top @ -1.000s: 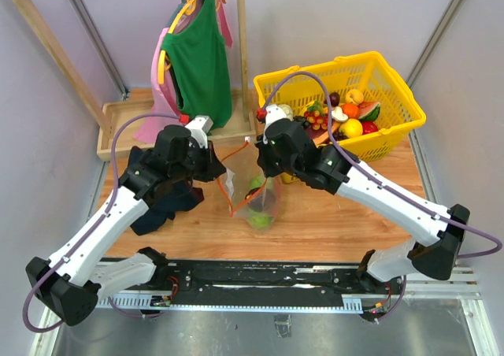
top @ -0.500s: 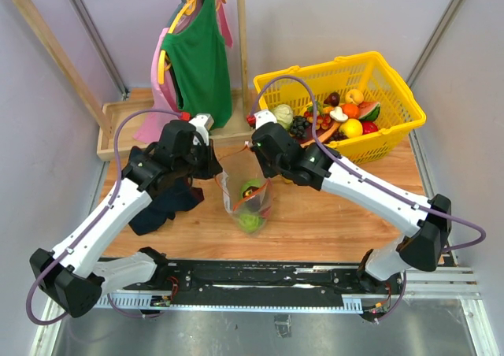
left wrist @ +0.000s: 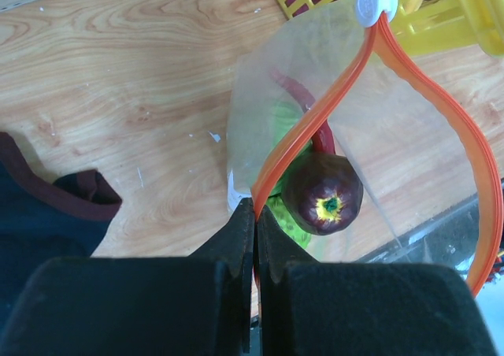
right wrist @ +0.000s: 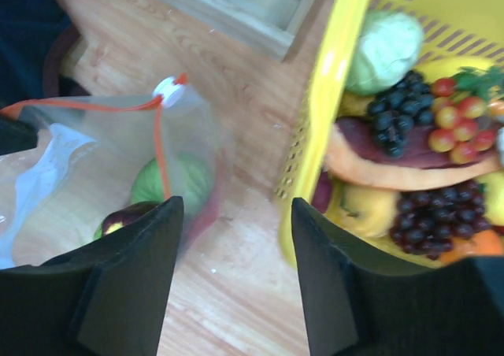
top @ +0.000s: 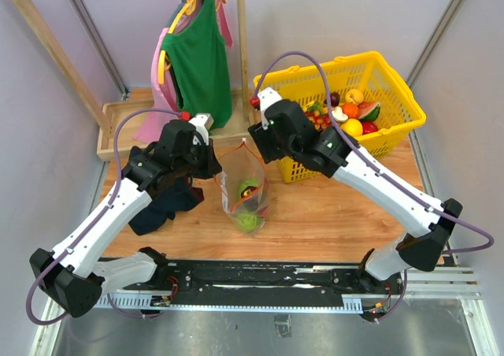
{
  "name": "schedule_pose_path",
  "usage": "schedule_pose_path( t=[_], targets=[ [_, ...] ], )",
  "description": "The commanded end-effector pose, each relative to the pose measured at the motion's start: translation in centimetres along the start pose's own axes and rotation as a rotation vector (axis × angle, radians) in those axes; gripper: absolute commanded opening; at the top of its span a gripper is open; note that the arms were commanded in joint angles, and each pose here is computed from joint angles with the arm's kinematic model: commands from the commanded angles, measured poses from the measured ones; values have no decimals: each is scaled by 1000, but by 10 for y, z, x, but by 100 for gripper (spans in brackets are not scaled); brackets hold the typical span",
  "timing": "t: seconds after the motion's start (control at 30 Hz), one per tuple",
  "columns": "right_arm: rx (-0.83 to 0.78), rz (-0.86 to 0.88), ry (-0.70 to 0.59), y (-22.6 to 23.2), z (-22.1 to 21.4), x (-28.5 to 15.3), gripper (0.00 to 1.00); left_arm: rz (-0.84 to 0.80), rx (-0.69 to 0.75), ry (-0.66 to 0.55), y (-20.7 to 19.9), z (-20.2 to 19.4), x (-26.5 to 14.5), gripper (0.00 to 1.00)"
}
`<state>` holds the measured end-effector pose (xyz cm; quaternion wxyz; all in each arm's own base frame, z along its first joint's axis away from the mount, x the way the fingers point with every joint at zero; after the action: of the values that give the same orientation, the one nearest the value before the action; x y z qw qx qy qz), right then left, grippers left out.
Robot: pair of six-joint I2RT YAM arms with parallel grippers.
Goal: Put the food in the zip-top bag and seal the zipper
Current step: Pick up the fake vegetable from the bin.
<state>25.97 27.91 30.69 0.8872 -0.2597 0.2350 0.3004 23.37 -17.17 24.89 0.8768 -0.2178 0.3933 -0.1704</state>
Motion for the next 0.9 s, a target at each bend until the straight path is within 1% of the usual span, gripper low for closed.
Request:
schedule_pose_path(
  t=[0.0, 0.13, 0.33, 0.43, 0.57, 0.7, 0.87],
  targets=[
    [-53, -76, 0, -43, 7, -19, 60, -28, 21, -52, -9, 15, -5, 0],
    [-12, -130, -1, -80, 8, -17, 64, -30, 21, -55, -9, 16, -5, 1],
    [81, -219, 51, -143, -11, 5, 65, -33, 27, -61, -9, 16, -5, 0],
    [136, -262, 101, -175, -34, 23, 65, -40, 33, -68, -9, 17, -4, 0],
    [192, -324, 181, -211, -70, 45, 61, -46, 34, -62, -10, 16, -3, 0],
    [204, -351, 212, -240, -100, 65, 58, -51, 48, -98, -9, 20, -2, 1],
    [209, -382, 304, -269, -136, 84, 54, -54, 73, -143, -11, 29, 2, 0]
  ],
)
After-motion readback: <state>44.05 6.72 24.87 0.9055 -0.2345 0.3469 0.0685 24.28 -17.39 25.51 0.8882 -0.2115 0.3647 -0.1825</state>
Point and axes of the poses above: each gripper's point midway between its finger pads, its own x axis out along the fingers, its own y axis along the line the jaws close on, z = x × y, the point moved 3 cm from there along -x, back along the fingers, and after that the axes turned 15 degrees about -x, right-handed, at the moved point
